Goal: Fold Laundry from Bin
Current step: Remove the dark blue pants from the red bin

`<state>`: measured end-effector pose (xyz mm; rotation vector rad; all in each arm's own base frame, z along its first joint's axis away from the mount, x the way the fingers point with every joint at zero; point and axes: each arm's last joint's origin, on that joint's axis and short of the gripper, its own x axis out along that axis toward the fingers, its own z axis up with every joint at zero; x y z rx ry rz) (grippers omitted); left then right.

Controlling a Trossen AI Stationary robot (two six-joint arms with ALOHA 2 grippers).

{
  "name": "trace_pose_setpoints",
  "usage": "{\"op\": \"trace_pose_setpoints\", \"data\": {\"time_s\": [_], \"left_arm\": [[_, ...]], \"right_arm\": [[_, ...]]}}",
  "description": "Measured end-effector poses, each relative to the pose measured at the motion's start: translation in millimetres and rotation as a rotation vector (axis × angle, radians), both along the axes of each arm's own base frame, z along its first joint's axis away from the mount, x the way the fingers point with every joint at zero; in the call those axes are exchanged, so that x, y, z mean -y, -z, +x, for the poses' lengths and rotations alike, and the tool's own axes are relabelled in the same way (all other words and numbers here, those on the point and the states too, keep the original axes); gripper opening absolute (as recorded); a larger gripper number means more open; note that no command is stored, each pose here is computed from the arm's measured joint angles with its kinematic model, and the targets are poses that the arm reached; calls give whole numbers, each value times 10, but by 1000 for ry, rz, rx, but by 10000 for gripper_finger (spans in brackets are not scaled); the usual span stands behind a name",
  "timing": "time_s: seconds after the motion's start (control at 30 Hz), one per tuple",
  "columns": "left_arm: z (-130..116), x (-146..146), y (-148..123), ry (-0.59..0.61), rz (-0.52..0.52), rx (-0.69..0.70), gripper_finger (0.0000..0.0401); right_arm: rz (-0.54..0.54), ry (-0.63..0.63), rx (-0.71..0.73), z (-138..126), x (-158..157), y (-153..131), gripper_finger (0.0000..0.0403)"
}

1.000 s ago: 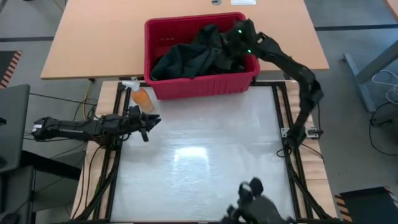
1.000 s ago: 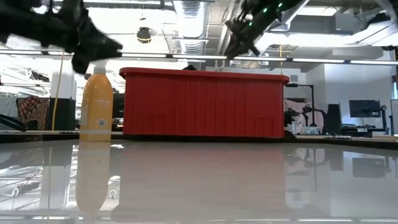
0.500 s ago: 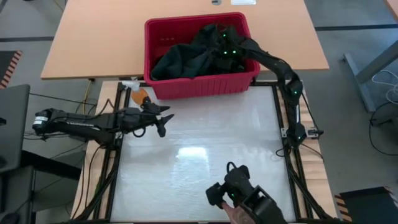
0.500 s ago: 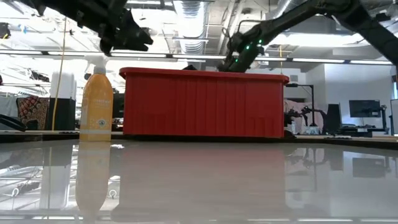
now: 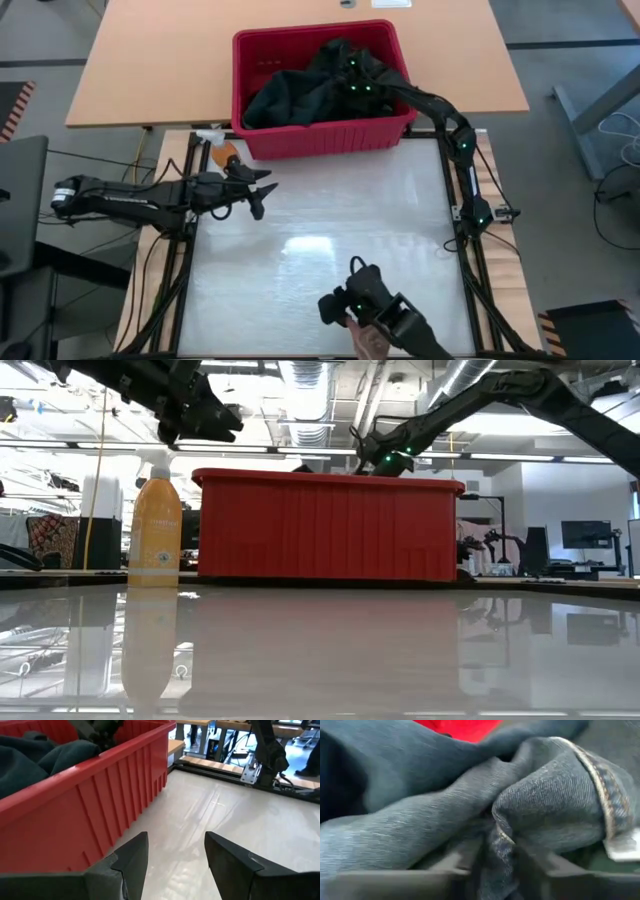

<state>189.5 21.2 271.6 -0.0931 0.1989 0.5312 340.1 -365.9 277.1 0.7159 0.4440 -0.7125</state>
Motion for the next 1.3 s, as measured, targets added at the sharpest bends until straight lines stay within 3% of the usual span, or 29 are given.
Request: {"op": "trace_pose_setpoints", "data": {"time_s": [0.07,0.1,0.2,0.33,0.57,0.8,0.93,1.03,1.13,1.3], "left_arm": [[-29,4,-5,5,-16,1,185],[-45,6,-6,9,-22,-2,185],[-88,9,-14,13,-30,-7,185],[-137,11,-27,14,-31,-11,185],[-151,12,-18,14,-32,-24,185],[-150,13,-17,16,-33,-25,185],[-146,20,-16,44,-41,-25,185],[-141,33,-14,92,-48,-29,185],[-137,46,-8,143,-54,-38,185],[-136,65,11,213,-49,-67,185]], "right_arm": [[-45,-50,40,42,-13,-61,36],[-62,-80,63,42,-24,-121,27],[-138,-119,149,60,-91,-430,29],[-295,-197,238,4,-294,-1059,28],[-580,-377,465,-212,-954,-2233,28],[-828,-434,717,-589,-1522,-2925,28],[-802,-560,887,-842,-1842,-3213,28],[-714,-713,918,-979,-2125,-3318,30],[-610,-900,828,-1056,-2389,-3271,34],[-414,-1030,580,-1106,-2852,-2992,29]]}}
